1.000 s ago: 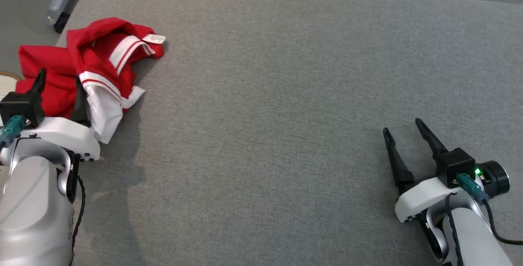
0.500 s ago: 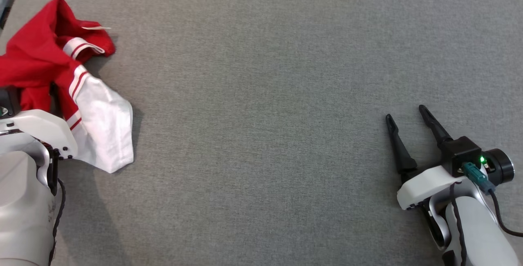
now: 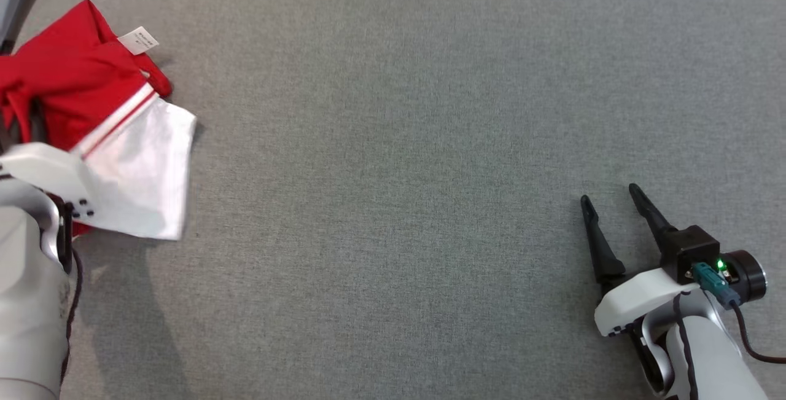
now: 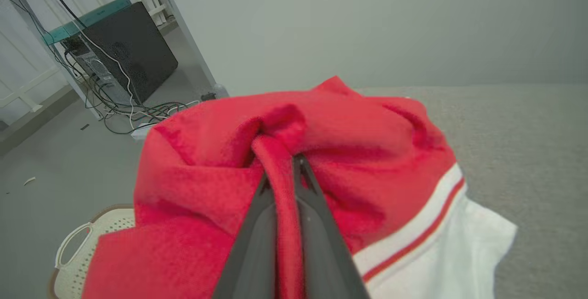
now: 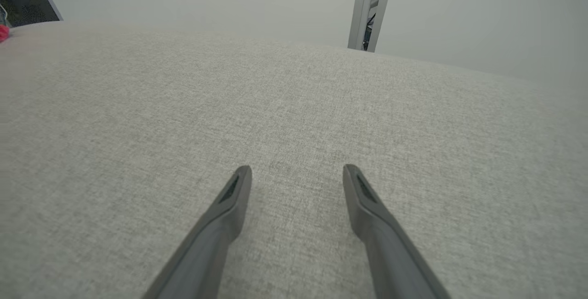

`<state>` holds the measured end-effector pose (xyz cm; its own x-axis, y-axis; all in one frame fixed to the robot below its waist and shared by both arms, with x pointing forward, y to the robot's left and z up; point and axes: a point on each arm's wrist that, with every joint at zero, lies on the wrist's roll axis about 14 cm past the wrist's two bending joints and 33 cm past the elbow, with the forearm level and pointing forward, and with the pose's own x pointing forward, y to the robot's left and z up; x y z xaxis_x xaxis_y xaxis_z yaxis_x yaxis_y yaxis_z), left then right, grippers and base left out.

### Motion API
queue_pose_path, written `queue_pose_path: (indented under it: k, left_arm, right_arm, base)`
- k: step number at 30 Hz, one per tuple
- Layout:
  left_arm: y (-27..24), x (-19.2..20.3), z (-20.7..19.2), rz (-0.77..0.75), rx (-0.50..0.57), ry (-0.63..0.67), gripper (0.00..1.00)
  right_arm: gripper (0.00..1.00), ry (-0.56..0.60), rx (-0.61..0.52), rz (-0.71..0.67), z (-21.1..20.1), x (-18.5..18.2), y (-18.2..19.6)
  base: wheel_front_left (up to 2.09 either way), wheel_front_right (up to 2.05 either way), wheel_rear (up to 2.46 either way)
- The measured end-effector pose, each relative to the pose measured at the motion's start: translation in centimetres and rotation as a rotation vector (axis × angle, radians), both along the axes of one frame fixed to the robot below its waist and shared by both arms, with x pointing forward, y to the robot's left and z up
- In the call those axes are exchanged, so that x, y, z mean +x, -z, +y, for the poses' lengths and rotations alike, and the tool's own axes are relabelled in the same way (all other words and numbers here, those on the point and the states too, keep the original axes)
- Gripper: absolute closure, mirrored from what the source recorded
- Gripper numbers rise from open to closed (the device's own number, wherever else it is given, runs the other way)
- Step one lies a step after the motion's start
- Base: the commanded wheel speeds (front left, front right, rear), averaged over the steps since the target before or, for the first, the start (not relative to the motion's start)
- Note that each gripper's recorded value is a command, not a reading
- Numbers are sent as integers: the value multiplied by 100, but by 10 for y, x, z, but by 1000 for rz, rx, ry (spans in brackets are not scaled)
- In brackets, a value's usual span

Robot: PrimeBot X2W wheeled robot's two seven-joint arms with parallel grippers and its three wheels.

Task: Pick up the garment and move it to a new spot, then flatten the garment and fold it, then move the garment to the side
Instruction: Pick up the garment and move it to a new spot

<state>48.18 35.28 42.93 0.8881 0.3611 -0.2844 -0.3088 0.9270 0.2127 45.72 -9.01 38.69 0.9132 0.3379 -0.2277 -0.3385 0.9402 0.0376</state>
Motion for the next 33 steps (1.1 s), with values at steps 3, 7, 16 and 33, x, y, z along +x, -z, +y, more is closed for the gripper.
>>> queue_pose_path:
  k: [3,7,16,33]
  left_arm:
    - [-42,14,-5,-117,38,47,100]
    - [-89,29,-36,-257,29,141,100]
    - [-134,51,-183,-428,-118,462,100]
    - [-78,-31,-409,-269,-366,1005,100]
  right_arm:
    - [0,5,18,-22,3,-2,-12]
    - [0,31,37,-30,-2,-13,-22]
    - [0,87,56,-48,-20,-35,-37]
    - [0,276,66,-35,-82,-77,-40]
  base:
    - [0,0,0]
    - [0,0,0]
    - [0,0,0]
    - [0,0,0]
